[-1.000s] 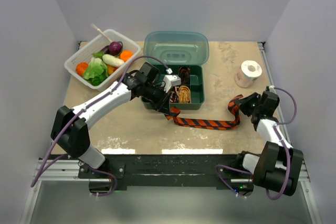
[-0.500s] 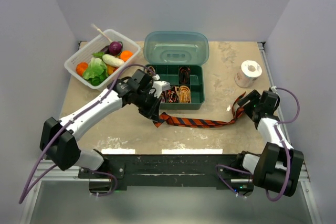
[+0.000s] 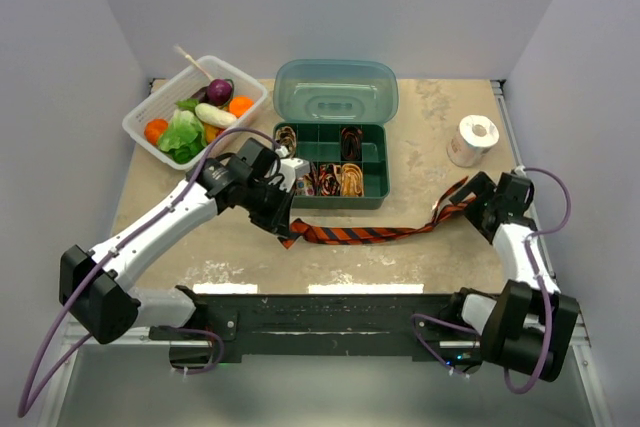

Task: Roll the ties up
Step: Place the tie at the center of the board, then flatten out the tie at the center of the board.

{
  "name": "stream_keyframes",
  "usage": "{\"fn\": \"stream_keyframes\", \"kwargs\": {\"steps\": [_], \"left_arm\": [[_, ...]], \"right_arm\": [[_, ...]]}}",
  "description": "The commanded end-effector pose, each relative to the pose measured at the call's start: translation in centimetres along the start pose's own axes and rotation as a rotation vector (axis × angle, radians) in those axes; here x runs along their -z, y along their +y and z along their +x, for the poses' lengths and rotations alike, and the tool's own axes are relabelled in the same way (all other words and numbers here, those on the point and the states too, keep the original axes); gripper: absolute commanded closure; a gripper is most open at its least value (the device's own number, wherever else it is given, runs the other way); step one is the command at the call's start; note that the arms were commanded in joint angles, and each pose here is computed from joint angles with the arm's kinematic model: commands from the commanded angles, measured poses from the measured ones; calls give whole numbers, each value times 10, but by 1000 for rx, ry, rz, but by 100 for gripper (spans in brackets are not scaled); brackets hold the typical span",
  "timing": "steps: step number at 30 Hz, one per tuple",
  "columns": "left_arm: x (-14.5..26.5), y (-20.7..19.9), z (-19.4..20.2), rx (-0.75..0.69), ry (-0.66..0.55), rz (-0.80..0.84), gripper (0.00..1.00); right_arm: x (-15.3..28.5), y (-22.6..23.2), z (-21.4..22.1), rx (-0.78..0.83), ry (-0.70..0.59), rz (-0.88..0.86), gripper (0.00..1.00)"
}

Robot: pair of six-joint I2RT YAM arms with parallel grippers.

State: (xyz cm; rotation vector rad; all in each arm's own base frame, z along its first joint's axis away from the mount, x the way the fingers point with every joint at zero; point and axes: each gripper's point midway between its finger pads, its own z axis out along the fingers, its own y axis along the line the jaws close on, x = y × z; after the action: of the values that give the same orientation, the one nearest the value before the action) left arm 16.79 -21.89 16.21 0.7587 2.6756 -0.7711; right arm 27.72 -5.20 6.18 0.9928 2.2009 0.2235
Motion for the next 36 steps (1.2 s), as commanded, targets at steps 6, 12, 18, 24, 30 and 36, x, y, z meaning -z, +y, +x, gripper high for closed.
{"fn": "stream_keyframes", "kwargs": {"steps": [6, 12, 18, 24, 30, 36], "left_arm": [[4, 5, 9, 34, 6, -38, 100], [3, 3, 6, 30, -2, -29, 100], [0, 3, 3, 30, -1, -23, 100], [-3, 5, 2, 34, -1, -27, 100], [7, 4, -1, 50, -25, -50, 100], [26, -3, -7, 73, -85, -63, 100]], "right_arm": [[69, 36, -63, 79, -207, -78, 2], [64, 61, -61, 189, -140, -191, 12], [45, 80, -17, 270, 20, -246, 62], [25, 77, 41, 313, 166, -206, 89], [16, 48, 66, 285, 277, -84, 100], [11, 39, 74, 275, 305, -40, 100]]}}
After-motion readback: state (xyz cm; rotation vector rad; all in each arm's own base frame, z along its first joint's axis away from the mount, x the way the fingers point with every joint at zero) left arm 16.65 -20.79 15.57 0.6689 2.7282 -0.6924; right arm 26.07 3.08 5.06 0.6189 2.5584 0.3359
